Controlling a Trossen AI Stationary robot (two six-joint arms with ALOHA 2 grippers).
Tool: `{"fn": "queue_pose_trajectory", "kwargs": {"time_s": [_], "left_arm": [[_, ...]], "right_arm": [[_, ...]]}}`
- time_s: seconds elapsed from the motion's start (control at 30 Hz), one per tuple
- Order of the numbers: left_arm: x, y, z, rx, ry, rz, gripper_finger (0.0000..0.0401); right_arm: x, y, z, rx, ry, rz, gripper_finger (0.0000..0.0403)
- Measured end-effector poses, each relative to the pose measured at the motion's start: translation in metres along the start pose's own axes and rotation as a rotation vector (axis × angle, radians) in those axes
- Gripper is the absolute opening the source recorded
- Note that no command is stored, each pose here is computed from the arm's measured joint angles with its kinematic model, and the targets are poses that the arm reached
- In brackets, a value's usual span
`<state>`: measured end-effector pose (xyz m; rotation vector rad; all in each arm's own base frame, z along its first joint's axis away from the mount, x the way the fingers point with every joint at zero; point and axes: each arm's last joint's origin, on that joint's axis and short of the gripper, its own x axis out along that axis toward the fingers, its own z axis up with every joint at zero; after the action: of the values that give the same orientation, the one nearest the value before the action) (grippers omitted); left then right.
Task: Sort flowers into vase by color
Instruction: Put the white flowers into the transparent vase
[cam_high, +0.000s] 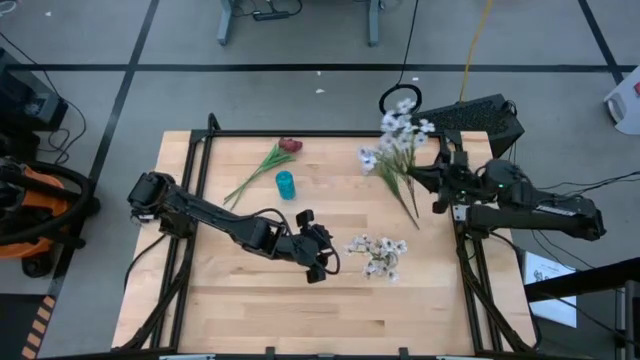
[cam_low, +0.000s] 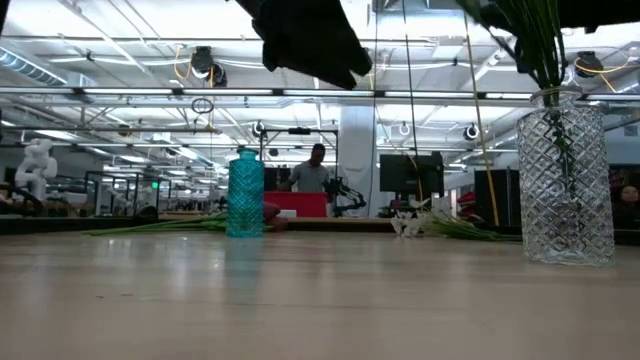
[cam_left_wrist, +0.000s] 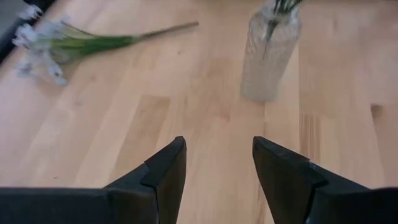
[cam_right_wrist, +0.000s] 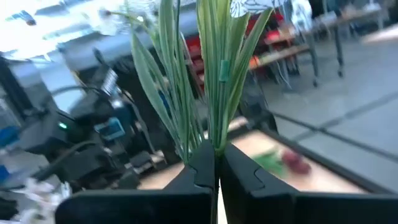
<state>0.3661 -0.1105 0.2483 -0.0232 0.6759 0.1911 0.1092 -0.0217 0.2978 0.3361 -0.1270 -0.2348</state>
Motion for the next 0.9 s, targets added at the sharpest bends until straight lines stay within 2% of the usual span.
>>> {"fn": "queue_pose_trajectory", "kwargs": {"time_s": [0.23, 0.4, 0.53, 0.67, 0.9], "left_arm": [[-0.026, -0.011, 0.005, 0.036, -0.083, 0.067, 0.0192], [-0.048, -0.007, 0.017, 0.087, -0.179, 0.152, 0.0192], [-0.068, 0.005, 0.032, 0.132, -0.272, 0.233, 0.0192], [-0.073, 0.02, 0.052, 0.194, -0.385, 0.286, 0.0192], [-0.073, 0.05, 0.085, 0.244, -0.608, 0.267, 0.0192]], "right_arm": [[-0.006, 0.011, 0.012, 0.004, -0.125, 0.111, 0.0], [-0.008, 0.019, 0.024, -0.02, -0.25, 0.186, 0.0], [-0.006, 0.023, 0.03, -0.08, -0.339, 0.21, 0.0], [0.002, 0.026, 0.034, -0.14, -0.41, 0.211, 0.0], [0.024, 0.032, 0.038, -0.161, -0.548, 0.229, 0.0]]}}
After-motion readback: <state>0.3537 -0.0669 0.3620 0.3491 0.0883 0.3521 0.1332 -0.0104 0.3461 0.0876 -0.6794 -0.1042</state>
